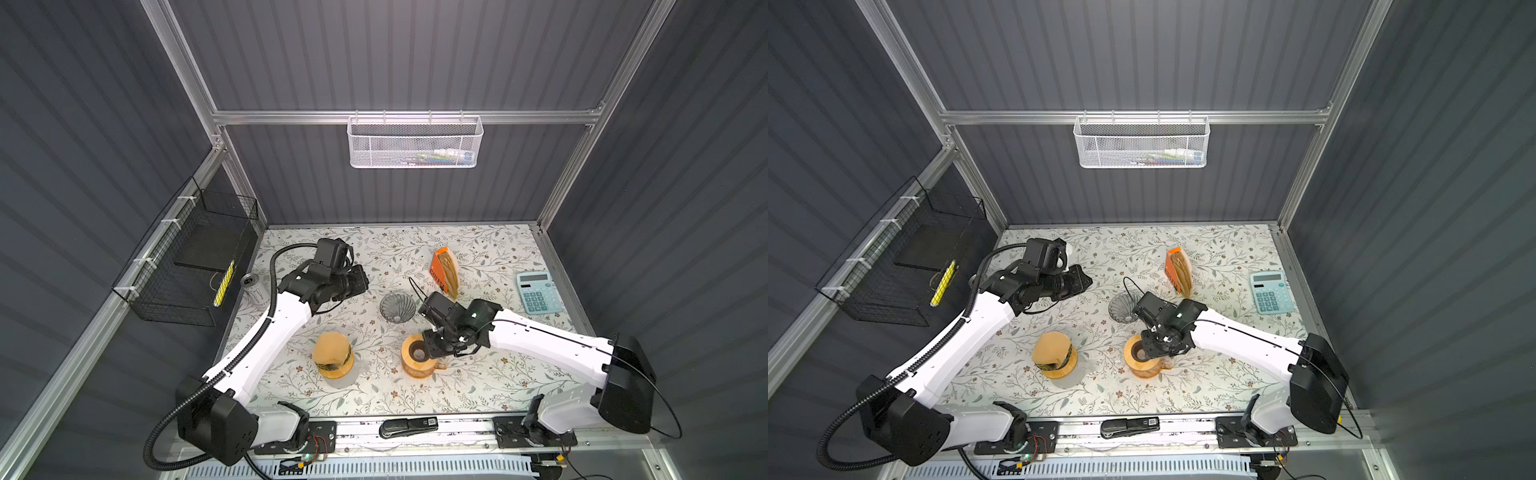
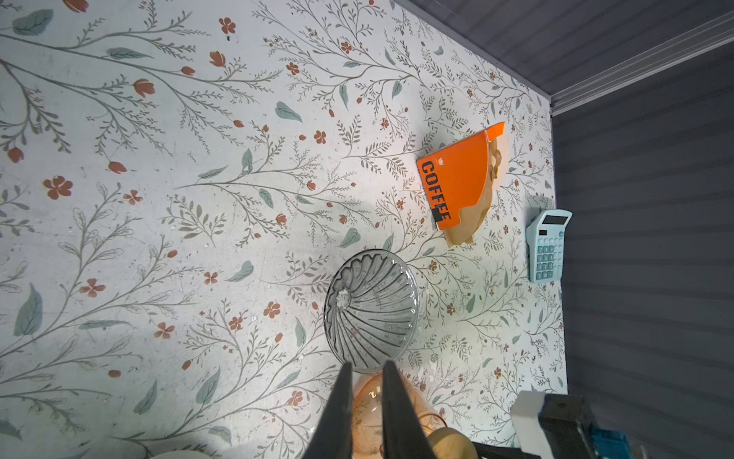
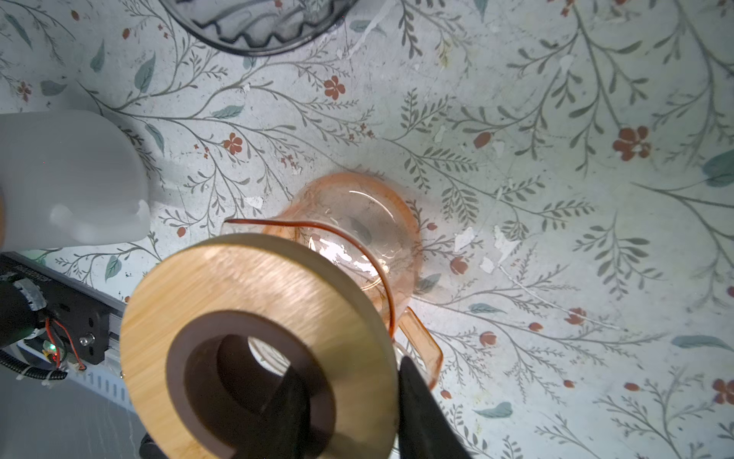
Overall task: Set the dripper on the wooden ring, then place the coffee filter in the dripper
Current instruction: 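Carry the ring onto the jug with the right gripper while the left moves forward, then hold the ring on the jug, then open the right gripper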
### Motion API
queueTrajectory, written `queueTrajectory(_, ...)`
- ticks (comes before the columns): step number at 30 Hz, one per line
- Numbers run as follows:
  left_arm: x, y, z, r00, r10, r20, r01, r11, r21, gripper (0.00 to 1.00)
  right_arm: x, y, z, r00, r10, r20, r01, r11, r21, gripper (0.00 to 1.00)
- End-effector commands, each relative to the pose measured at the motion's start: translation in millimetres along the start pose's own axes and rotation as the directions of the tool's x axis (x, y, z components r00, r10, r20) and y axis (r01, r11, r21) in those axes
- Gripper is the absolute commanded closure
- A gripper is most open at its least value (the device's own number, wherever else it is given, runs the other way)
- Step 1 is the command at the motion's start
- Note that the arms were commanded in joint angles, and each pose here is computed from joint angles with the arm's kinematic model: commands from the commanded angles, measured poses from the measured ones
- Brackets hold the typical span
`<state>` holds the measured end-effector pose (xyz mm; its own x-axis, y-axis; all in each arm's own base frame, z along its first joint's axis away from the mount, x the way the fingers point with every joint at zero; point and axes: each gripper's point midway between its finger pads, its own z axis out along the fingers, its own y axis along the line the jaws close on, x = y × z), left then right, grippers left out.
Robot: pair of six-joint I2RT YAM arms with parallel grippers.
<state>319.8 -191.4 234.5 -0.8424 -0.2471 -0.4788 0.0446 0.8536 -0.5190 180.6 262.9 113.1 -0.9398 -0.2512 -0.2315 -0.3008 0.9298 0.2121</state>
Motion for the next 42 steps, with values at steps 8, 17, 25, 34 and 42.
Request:
queueTrajectory(8,-1,-5,11,1.0,-0.01,-0.005,0.01,1.0,0.023,0.84,-11,4,2,1.0,0.007,-0.004,-0.007,1.0,-0.01,0.76)
queueTrajectory(17,-3,-2,13,1.0,-0.002,-0.002,0.002,1.0,0.005,0.84,-13,-2,5,1.0,0.012,-0.014,-0.012,1.0,0.007,0.75)
queueTrajectory(25,-3,-2,15,1.0,0.005,-0.004,-0.005,1.0,0.001,0.83,-12,-8,9,1.0,0.007,-0.014,-0.006,0.999,0.032,0.72)
queueTrajectory(34,-2,-1,14,1.0,0.011,-0.008,-0.011,1.0,-0.002,0.83,-12,-16,6,1.0,-0.006,-0.002,0.007,0.998,0.07,0.68)
queueTrajectory(42,-1,0,10,1.0,0.009,-0.002,-0.009,1.0,-0.003,0.83,-12,-15,7,1.0,0.004,-0.003,-0.004,0.998,0.062,0.61)
